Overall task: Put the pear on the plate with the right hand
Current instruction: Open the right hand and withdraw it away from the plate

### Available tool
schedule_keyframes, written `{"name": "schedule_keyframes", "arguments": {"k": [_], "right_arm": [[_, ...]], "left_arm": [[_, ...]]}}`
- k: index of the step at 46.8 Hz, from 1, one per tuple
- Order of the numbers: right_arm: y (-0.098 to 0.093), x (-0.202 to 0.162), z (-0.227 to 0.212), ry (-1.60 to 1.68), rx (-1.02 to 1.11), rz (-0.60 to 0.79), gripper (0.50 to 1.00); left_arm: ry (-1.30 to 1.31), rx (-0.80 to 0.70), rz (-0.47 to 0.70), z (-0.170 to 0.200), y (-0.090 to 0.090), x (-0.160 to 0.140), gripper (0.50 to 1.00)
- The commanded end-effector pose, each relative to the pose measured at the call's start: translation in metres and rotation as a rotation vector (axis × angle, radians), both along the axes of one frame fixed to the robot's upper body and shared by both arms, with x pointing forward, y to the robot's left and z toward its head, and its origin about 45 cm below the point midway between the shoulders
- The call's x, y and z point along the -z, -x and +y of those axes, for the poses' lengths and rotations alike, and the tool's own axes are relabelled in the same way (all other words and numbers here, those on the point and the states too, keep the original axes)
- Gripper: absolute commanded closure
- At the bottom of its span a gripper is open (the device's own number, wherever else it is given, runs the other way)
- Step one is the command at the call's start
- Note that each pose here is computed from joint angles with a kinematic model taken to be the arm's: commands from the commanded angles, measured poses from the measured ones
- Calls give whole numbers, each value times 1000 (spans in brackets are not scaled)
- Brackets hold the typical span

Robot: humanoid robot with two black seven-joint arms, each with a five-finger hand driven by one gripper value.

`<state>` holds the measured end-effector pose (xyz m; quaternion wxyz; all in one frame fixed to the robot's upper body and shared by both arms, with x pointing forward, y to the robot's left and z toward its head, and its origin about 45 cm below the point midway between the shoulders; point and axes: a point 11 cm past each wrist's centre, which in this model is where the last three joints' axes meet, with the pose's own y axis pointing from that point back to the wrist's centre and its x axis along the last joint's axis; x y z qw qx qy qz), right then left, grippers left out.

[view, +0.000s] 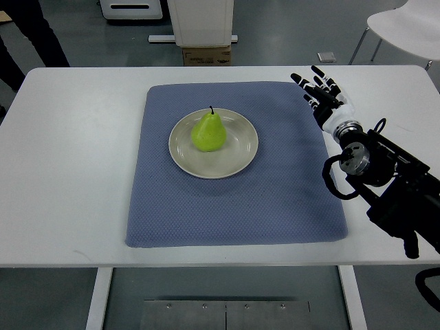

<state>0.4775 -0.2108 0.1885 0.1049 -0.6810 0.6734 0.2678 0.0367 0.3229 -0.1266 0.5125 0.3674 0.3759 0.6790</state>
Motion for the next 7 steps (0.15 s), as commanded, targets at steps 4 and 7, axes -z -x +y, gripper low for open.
{"name": "schedule_keyframes", "arguments": {"k": [4, 7], "right_arm": [[2, 4, -6, 5, 7, 4, 500], [1, 3, -11, 13, 12, 3, 500]], "left_arm": [[0, 0, -1, 0, 0, 0, 500], [0, 0, -1, 0, 0, 0, 500]]}}
